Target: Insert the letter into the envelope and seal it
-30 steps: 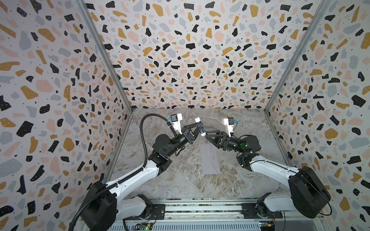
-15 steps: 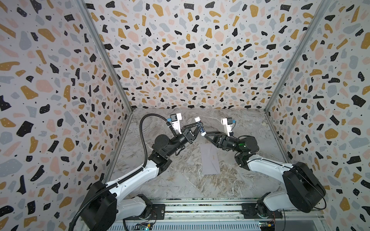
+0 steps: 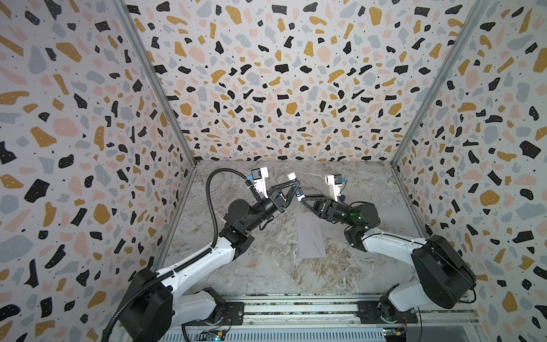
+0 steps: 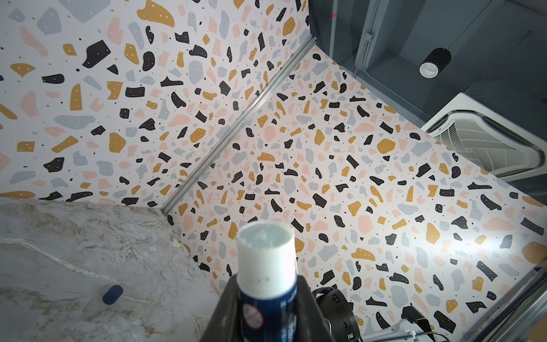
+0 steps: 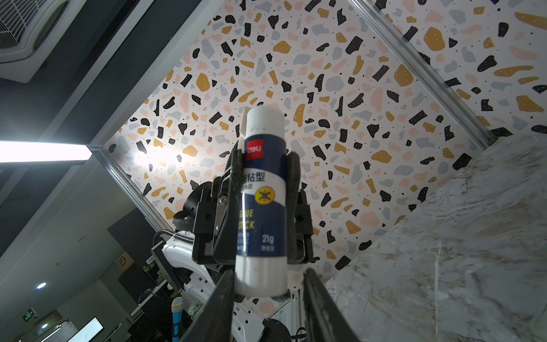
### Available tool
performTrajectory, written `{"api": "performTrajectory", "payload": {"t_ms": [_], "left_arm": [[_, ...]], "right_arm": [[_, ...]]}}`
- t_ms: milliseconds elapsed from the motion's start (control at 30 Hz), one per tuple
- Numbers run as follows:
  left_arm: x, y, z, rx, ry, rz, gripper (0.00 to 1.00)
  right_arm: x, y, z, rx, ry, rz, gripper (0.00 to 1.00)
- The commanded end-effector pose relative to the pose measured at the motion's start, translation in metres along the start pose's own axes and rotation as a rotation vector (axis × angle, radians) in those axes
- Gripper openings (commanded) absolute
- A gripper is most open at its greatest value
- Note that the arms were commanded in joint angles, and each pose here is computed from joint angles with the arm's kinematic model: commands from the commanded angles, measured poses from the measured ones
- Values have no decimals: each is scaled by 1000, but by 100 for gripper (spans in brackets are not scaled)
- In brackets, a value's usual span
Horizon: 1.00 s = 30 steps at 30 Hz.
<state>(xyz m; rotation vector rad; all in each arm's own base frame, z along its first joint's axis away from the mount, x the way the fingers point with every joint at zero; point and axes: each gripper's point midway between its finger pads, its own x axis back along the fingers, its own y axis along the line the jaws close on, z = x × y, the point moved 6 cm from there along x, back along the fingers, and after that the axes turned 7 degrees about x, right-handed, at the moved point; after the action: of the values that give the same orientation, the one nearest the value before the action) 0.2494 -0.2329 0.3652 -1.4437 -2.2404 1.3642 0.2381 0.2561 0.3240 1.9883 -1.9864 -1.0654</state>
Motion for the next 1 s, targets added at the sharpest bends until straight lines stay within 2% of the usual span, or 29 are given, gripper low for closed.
{"api": "performTrajectory", "payload": {"t_ms": [0,200,633,800,967], "left_arm": [[-1,-20,-10,-29,-33,89,0],[-1,-19,-9,-26,-30,87,0],[-3,-16,-8,-32,-27,73,0],[-3,-12,-7,-51,-17,46,0],[-4,-7,-4,-75,-6,18,0]], "right_arm": [[-7,18,-17,58,-49,-67,39],[-8,16,-18,49,-56,-70,37],[-8,12,-18,53,-61,-33,20],[-8,9,-20,92,-51,64,14],[-10,11,-25,192,-26,201,10]]}}
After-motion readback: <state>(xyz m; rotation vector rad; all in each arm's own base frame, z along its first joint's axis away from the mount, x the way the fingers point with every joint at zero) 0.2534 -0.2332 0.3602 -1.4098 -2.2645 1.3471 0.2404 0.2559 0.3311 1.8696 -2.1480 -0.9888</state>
